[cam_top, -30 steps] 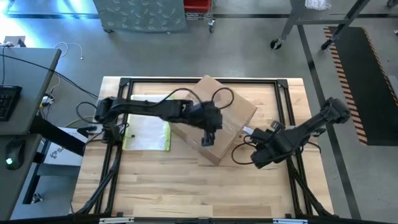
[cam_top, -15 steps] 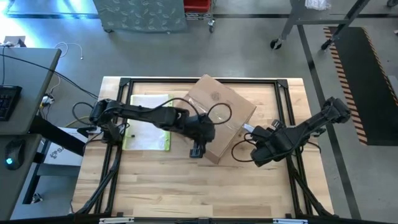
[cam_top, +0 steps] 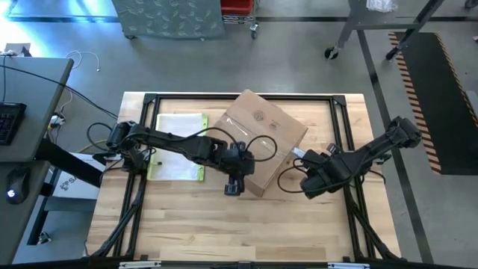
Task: Unpack boxes
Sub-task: Open the cardboard box using the silver cutter
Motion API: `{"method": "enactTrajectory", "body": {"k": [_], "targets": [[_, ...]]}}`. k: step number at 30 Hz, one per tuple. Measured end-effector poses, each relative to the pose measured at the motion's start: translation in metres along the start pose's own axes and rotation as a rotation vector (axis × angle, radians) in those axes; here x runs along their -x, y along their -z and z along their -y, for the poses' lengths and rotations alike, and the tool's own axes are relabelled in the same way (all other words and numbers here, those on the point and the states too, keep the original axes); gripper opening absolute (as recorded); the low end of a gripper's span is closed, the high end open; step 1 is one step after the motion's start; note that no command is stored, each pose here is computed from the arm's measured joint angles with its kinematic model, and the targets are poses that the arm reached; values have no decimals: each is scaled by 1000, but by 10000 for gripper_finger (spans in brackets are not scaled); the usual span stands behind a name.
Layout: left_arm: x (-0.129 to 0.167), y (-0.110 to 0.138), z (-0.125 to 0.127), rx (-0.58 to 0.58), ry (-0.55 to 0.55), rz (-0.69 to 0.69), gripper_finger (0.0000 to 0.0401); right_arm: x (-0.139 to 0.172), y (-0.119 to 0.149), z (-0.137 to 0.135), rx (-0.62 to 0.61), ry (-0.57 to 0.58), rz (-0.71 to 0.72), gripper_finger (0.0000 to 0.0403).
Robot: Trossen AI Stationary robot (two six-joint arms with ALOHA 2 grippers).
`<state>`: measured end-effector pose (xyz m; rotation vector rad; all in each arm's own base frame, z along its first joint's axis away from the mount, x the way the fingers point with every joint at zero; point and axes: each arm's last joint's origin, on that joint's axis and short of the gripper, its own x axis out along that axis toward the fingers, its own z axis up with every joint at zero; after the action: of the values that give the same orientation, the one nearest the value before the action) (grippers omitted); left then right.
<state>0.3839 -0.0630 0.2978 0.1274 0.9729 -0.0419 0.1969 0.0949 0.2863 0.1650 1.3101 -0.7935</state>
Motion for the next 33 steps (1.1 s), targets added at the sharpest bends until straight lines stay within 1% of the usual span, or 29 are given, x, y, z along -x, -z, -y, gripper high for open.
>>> {"method": "enactTrajectory", "body": {"k": [9,18,22,24,27,31,33], "targets": [[-1,0,0,-1,0,-2,0,-1,0,-1,15,3,-8,104],[-1,0,0,2,0,-2,0,-9,-3,-10,92,59,-1,104],[-2,-1,0,7,-8,5,0,-10,-3,-11,129,66,2,104],[-1,-1,-1,8,-42,12,0,-9,-3,-11,126,64,3,104],[5,-4,0,3,-73,18,0,-7,-3,-7,89,46,11,104],[21,-8,9,-35,-43,49,0,-6,-3,-6,64,40,14,104],[21,-6,17,-55,-23,38,0,-6,-3,-6,66,40,14,104]]}}
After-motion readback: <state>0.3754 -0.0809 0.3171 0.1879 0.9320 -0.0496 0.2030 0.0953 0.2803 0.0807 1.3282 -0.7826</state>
